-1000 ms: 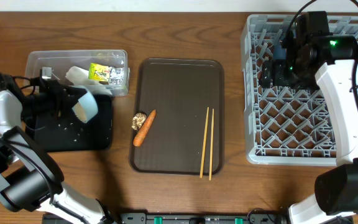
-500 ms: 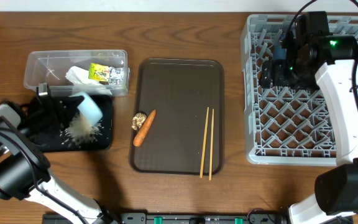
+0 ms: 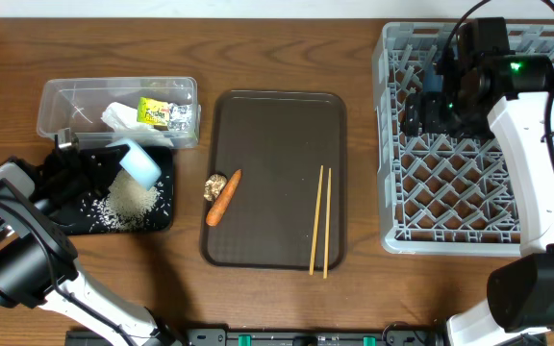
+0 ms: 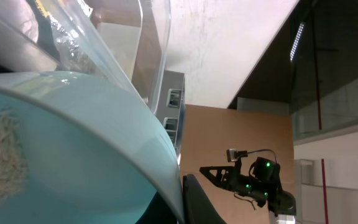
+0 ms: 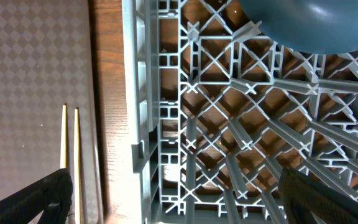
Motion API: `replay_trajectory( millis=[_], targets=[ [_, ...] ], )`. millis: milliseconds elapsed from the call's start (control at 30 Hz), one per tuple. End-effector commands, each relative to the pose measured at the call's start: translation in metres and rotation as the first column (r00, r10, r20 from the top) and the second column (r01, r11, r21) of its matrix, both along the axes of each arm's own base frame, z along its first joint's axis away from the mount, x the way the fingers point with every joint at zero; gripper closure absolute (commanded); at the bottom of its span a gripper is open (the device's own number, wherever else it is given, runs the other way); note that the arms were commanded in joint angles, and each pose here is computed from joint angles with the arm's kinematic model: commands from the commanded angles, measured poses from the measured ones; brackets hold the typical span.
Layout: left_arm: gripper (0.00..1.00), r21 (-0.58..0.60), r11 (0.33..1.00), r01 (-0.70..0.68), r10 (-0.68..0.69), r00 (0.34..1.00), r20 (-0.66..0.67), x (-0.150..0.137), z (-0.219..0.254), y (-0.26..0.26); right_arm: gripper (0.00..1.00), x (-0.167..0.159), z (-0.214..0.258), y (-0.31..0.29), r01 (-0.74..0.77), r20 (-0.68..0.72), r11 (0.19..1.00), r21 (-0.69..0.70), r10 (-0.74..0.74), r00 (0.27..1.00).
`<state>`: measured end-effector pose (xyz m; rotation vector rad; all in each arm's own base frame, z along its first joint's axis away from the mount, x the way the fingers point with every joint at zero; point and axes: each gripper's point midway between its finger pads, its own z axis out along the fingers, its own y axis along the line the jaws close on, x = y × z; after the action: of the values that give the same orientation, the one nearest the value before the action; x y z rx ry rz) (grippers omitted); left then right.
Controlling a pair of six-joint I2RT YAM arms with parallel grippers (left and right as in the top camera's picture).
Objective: Sort waste into correct bins and load items into the dishwasher rack
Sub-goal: 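Tilt the white bowl with the left gripper to pour rice onto black tray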
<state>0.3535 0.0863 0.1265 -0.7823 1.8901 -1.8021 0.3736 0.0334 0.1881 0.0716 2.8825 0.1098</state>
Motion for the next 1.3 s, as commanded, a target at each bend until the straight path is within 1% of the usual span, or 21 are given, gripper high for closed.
replay_trajectory(
  millis=[0, 133, 600, 767, 1000, 1167, 1267],
  targets=[
    [0.94, 0.012, 1.0, -0.01, 0.01, 0.998, 0.058, 0.001, 0.009, 0.002, 0.01, -0.002, 0.006, -0.009, 0.016, 0.017, 1.0, -0.005, -0.015, 1.0],
    [0.94, 0.019, 1.0, -0.01, 0.009, 0.998, 0.066, 0.002, 0.01, 0.002, 0.01, -0.002, 0.006, -0.012, 0.021, 0.018, 0.999, -0.024, -0.021, 1.0],
    [0.94, 0.076, 0.997, -0.012, 0.002, 0.991, 0.132, 0.006, 0.019, 0.006, 0.01, -0.002, 0.006, -0.012, 0.022, 0.018, 0.999, -0.025, -0.021, 1.0],
    [0.94, 0.152, 0.988, -0.022, -0.012, 0.976, 0.216, 0.013, 0.022, 0.012, 0.01, -0.002, 0.006, -0.012, 0.022, 0.018, 0.999, -0.025, -0.022, 1.0],
    [0.94, 0.22, 0.975, -0.038, -0.029, 0.956, 0.292, 0.021, 0.022, 0.019, 0.01, -0.002, 0.006, -0.012, 0.022, 0.018, 0.999, -0.025, -0.022, 1.0],
    [0.94, 0.221, 0.975, -0.038, -0.029, 0.956, 0.292, 0.021, 0.021, 0.019, 0.01, -0.002, 0.006, -0.012, 0.022, 0.018, 0.999, -0.025, -0.021, 1.0],
    [0.94, 0.156, 0.987, -0.029, -0.006, 0.975, 0.22, 0.021, 0.022, 0.019, 0.01, -0.002, 0.006, -0.012, 0.022, 0.018, 0.999, -0.025, -0.022, 1.0]
  ],
)
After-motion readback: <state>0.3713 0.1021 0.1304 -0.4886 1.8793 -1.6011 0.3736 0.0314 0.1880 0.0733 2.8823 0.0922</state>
